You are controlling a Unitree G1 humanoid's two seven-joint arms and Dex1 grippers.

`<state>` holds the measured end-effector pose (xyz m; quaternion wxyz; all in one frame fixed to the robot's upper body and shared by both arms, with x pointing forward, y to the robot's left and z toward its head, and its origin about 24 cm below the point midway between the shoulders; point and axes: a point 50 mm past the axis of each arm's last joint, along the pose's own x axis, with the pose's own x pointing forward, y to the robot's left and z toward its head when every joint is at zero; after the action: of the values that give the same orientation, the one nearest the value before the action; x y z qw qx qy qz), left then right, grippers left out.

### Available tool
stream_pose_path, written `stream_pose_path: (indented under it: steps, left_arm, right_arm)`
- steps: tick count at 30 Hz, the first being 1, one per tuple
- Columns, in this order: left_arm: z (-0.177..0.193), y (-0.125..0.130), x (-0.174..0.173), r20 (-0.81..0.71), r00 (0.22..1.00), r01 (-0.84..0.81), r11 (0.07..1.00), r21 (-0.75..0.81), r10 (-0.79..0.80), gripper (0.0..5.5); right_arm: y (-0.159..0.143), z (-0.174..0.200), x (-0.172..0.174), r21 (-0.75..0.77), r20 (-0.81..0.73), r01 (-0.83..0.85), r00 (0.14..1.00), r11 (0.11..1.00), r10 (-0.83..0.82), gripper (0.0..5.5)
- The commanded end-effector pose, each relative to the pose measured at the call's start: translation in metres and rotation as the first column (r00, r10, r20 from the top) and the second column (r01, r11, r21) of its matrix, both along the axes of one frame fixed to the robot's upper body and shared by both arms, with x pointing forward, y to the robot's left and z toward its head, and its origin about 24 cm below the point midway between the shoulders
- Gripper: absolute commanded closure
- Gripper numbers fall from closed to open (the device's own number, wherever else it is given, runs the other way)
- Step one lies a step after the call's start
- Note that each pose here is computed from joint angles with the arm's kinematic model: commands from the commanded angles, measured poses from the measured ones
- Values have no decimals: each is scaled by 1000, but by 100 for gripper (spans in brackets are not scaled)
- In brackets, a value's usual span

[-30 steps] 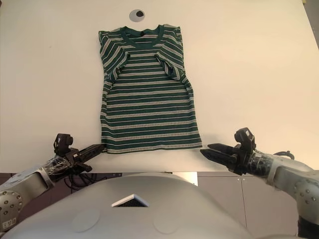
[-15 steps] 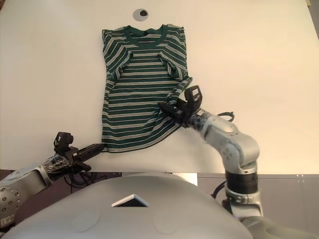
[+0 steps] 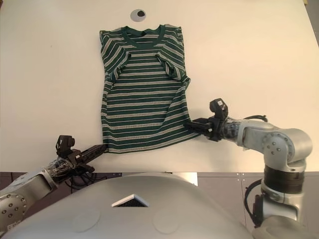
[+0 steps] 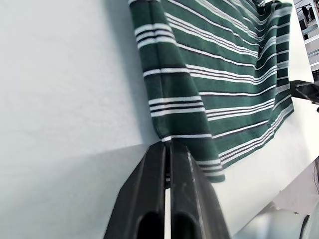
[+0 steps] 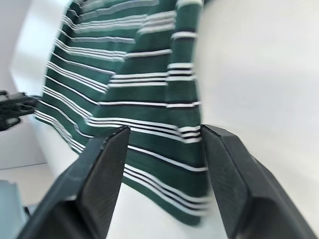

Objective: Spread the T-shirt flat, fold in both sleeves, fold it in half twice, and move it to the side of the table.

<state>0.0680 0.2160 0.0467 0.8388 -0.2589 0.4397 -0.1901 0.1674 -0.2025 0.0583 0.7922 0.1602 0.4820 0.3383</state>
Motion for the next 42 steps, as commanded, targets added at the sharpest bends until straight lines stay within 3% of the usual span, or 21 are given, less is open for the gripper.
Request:
stream_pose_path:
  steps: [1, 5, 14, 22, 32, 42]
  left_arm:
    - [-3, 0, -4, -26, 1000, -6, 1000, 24, 6, 547]
    - [-3, -1, -5, -27, 1000, -9, 1000, 23, 10, 547]
    - [-2, -2, -4, -14, 1000, -12, 1000, 14, 12, 550]
    - [-1, -3, -2, 2, 1000, -13, 1000, 8, 13, 550]
    - [12, -1, 13, 115, 993, -14, 998, -56, 21, 550]
    - [44, -13, -6, 199, 976, 140, 952, -272, -86, 550]
  right_arm:
    - [-6, -5, -8, -56, -46, -32, 999, 998, 29, 289]
    - [-8, -3, -10, -43, -58, -57, 997, 997, 54, 289]
    - [-16, -9, -13, -49, -61, -71, 996, 996, 68, 442]
    - [-27, -10, -10, -20, -43, -77, 996, 997, 76, 547]
    - [-49, -3, 0, 65, 32, -124, 992, 990, 122, 547]
    - [-49, 43, -9, 224, 87, -258, 966, 940, 245, 547]
